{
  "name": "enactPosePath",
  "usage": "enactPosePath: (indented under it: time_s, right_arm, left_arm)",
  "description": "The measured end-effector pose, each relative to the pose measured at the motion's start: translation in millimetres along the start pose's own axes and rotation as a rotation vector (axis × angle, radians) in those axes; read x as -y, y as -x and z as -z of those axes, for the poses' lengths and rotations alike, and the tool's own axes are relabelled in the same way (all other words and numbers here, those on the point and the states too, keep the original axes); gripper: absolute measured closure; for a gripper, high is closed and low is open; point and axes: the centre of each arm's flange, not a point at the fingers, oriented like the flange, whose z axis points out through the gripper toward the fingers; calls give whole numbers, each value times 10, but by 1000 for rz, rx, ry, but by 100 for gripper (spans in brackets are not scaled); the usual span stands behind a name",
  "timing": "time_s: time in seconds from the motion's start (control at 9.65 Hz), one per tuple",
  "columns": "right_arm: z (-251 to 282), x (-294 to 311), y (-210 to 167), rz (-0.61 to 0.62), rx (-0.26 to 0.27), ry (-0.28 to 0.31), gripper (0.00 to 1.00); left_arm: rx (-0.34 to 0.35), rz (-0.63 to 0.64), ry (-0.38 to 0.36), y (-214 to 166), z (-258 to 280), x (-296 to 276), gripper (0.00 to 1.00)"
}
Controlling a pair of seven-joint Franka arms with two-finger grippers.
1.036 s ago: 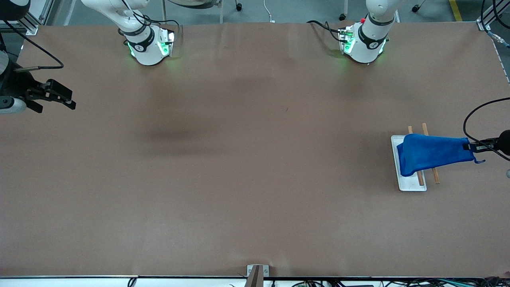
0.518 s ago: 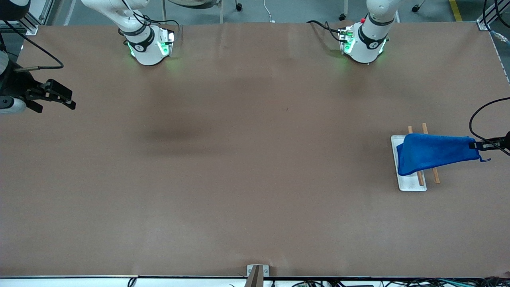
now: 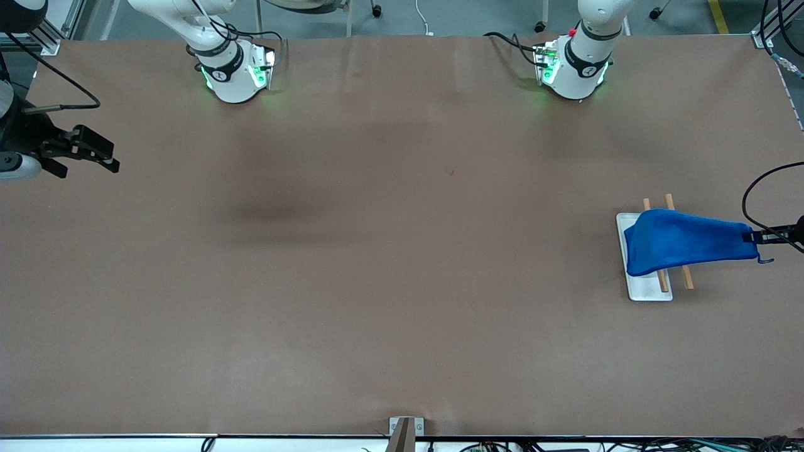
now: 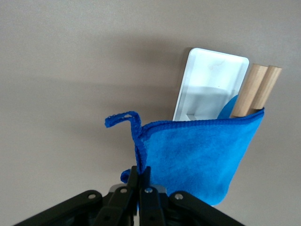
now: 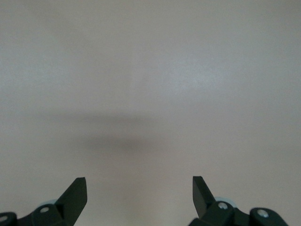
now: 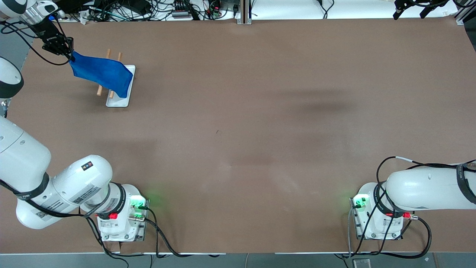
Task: Right arm passes towel to left arm to hang
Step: 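Lower the towel over the two wooden sticks with the left gripper, then open the left gripper to release the towel on the sticks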
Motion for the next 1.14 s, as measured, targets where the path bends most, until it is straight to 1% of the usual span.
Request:
enactPosePath:
  time_s: [1.04, 1.14]
  right_arm:
    - [-3, -1, -1, 0, 1, 0, 1]
    - [-3, -1, -1, -1, 1, 0, 1]
  left_arm:
    - [-23, -25, 12, -97, -266, 301, 96]
    - [-24, -25, 12, -94, -267, 315, 91]
